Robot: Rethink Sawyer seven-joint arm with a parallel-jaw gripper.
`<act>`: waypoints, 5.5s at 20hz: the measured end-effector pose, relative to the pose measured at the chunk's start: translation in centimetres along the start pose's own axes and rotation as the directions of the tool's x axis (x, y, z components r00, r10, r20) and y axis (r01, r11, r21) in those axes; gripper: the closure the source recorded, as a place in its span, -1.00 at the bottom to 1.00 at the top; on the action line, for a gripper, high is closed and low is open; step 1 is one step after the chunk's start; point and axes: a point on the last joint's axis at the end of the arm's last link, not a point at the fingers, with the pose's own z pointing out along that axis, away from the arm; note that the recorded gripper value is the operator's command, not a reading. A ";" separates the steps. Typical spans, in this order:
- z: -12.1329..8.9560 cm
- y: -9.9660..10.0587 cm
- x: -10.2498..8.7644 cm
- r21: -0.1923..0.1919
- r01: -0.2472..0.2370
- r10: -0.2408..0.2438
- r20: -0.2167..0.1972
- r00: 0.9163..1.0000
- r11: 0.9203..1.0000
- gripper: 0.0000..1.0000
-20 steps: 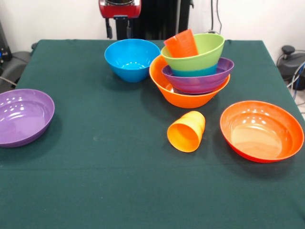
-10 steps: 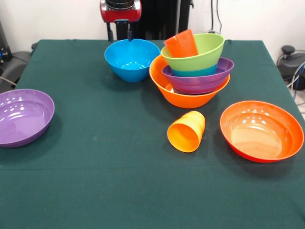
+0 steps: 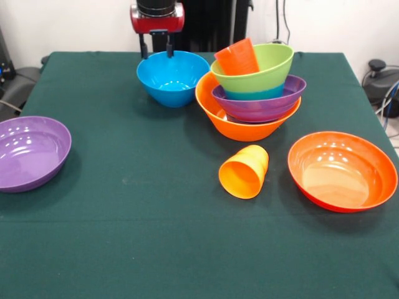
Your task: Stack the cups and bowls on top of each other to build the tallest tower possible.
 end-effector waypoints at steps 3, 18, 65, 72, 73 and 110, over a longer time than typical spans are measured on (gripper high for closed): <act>0.2 -0.4 -0.3 0.008 0.007 -0.007 0.006 1.000 1.000 -1.00; 0.3 -1.7 -0.4 0.017 -0.005 0.005 0.016 1.000 1.000 -1.00; 4.7 -4.1 0.7 -0.001 0.006 -0.006 -0.002 1.000 1.000 -1.00; 4.7 -3.8 0.0 -0.004 0.012 -0.012 0.030 0.999 1.000 1.00; 4.6 -3.8 -0.2 -0.003 0.014 -0.014 0.035 0.999 1.000 1.00; -5.4 -6.3 -3.8 0.015 -0.111 0.109 0.100 0.989 0.994 1.00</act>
